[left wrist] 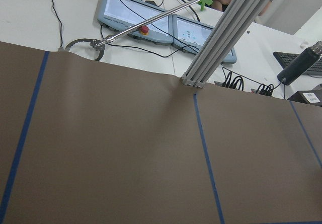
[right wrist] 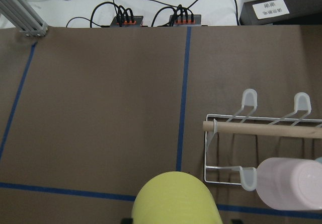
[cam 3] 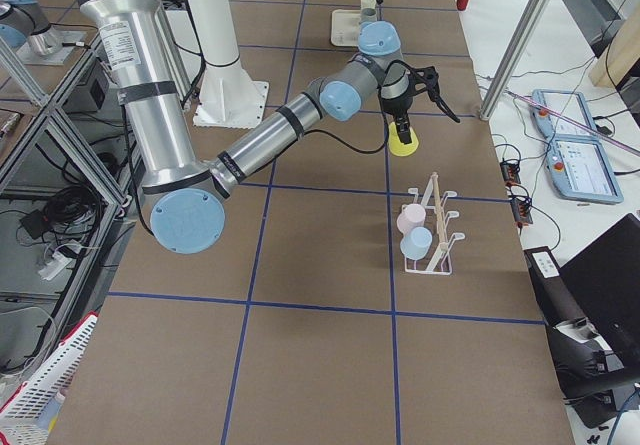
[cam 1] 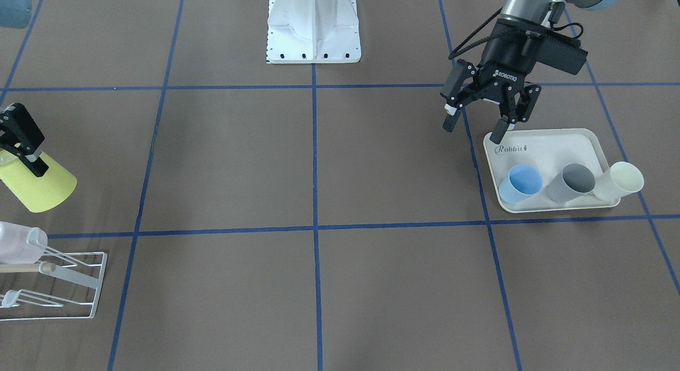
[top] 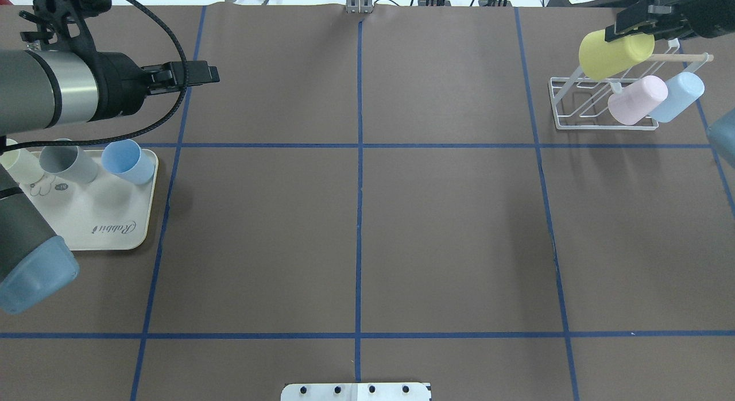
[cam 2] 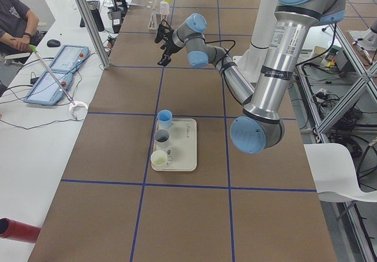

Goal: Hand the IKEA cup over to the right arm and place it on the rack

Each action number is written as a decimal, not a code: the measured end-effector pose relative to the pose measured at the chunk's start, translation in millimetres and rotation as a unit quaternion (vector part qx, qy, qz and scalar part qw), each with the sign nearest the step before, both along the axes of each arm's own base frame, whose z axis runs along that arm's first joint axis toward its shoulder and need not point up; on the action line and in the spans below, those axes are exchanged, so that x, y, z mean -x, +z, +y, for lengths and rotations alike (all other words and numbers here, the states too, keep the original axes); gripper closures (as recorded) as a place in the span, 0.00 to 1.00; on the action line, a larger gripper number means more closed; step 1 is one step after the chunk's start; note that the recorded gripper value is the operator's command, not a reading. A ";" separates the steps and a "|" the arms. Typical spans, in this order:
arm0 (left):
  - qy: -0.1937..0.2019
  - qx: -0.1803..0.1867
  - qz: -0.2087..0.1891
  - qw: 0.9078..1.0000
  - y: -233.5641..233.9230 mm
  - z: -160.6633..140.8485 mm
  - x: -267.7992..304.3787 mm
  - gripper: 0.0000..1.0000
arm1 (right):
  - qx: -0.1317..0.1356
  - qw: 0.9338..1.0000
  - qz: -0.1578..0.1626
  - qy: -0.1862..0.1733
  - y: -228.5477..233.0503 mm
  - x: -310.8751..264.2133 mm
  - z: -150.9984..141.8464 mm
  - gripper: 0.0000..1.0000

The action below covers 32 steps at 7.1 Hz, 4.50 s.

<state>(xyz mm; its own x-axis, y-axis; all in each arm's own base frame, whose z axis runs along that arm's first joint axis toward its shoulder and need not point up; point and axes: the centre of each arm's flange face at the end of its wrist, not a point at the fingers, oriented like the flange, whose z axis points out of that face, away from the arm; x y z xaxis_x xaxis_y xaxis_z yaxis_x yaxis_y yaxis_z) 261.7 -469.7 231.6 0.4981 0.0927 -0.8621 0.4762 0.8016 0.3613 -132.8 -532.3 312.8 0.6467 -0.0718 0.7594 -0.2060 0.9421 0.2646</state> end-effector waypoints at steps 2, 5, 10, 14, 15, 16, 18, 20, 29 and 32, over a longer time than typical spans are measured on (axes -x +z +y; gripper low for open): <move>0.024 0.010 -0.062 0.998 14.5 -11.5 14.5 0.00 | 0.041 0.998 0.029 -0.048 2.6 4.2 6.7 0.83; 0.070 0.042 -0.118 0.990 35.2 -29.0 48.2 0.00 | 0.103 0.985 0.083 -0.108 -5.5 7.2 -1.1 0.83; 0.092 0.051 -0.144 0.984 49.6 -46.8 84.9 0.00 | 0.116 0.981 0.096 -0.119 17.1 13.3 -51.5 0.83; 0.091 0.049 -0.143 0.984 48.2 -46.7 85.8 0.00 | 0.107 0.983 0.092 -0.114 48.4 17.3 -86.1 0.83; 0.091 0.050 -0.143 0.984 48.4 -47.0 86.6 0.00 | 0.107 0.984 0.091 -0.111 56.3 16.8 -95.5 0.83; 0.092 0.051 -0.143 0.984 49.7 -47.3 87.1 0.00 | 0.105 0.985 0.087 -0.110 65.6 12.4 -105.5 0.83; 0.096 0.053 -0.144 0.984 52.2 -47.7 86.9 0.00 | 0.098 0.985 0.083 -0.112 71.9 3.1 -119.6 0.83; 0.097 0.055 -0.145 0.983 54.8 -49.2 86.1 0.00 | 0.095 0.986 0.082 -0.112 70.0 2.7 -123.1 0.83; 0.096 0.056 -0.145 0.983 55.6 -49.5 85.9 0.00 | 0.094 0.983 0.084 -0.131 66.9 31.6 -125.4 0.83; 0.097 0.057 -0.145 0.983 55.9 -49.3 85.5 0.00 | 0.096 0.983 0.085 -0.130 68.5 31.4 -128.6 0.83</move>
